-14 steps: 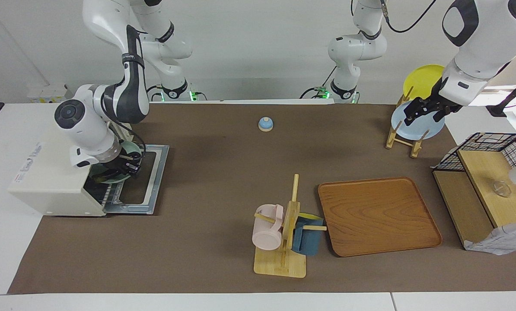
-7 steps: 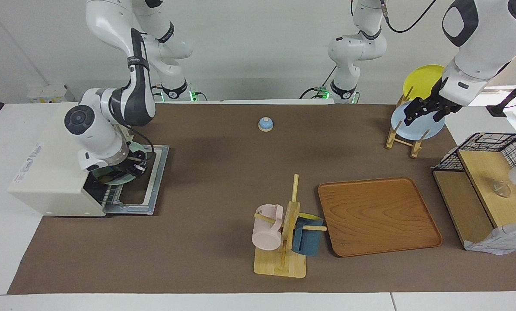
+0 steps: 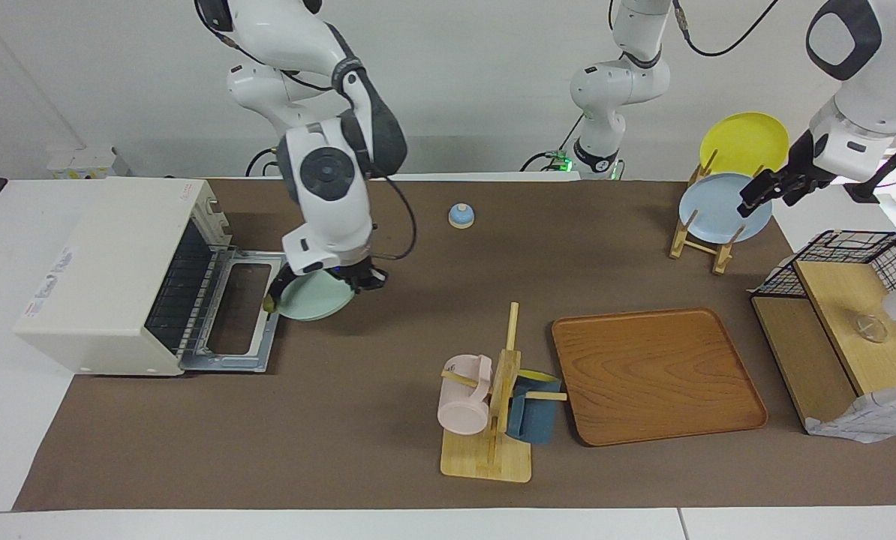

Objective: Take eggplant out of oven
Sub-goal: 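Pull the plate out with the right gripper and set it mid-table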

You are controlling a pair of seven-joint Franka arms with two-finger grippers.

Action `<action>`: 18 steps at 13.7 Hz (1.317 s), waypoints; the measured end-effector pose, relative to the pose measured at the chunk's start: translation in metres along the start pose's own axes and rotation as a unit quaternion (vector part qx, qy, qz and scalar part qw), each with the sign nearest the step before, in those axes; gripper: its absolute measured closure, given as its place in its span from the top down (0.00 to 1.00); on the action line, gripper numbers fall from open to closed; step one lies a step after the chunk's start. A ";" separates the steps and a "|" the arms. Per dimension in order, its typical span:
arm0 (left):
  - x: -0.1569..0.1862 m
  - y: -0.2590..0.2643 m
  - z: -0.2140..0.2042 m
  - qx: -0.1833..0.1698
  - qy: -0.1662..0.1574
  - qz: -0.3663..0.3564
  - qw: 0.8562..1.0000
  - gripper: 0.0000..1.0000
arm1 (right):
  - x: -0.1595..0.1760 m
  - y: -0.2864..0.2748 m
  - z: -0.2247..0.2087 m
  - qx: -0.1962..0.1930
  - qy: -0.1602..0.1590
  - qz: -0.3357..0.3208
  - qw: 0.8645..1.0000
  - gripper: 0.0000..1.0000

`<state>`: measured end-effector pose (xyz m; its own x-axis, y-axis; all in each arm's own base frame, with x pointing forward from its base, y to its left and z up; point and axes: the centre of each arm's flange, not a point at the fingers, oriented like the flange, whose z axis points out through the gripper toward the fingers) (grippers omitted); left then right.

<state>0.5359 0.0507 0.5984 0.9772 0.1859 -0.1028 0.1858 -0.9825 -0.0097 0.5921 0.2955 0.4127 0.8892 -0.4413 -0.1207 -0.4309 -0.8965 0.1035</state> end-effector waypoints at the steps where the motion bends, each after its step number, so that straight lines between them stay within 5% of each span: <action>1: 0.000 -0.009 0.003 -0.001 -0.003 -0.009 1.000 1.00 | -0.012 -0.035 0.013 0.003 -0.005 0.018 1.000 0.03; 9: -0.010 -0.051 0.014 -0.003 -0.016 -0.048 0.999 1.00 | -0.094 -0.197 0.102 0.050 0.010 0.114 0.992 0.09; 13: -0.029 -0.019 0.056 0.005 -0.014 -0.077 0.997 1.00 | -0.097 -0.204 0.081 0.074 0.024 0.116 0.990 0.51; 16: -0.073 0.067 0.105 0.020 -0.002 -0.127 0.992 1.00 | -0.073 -0.144 -0.007 0.011 0.053 0.036 0.998 0.52; 18: -0.103 0.143 0.130 0.025 0.012 -0.162 0.986 1.00 | -0.038 -0.079 -0.034 -0.011 0.045 0.001 0.999 0.28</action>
<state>0.4488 -0.1106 0.4786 0.8691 0.4906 -0.0627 0.4850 -0.8703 -0.0864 0.5977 0.3842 0.4423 0.8991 -0.4366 -0.0317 -0.4298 -0.8941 0.1262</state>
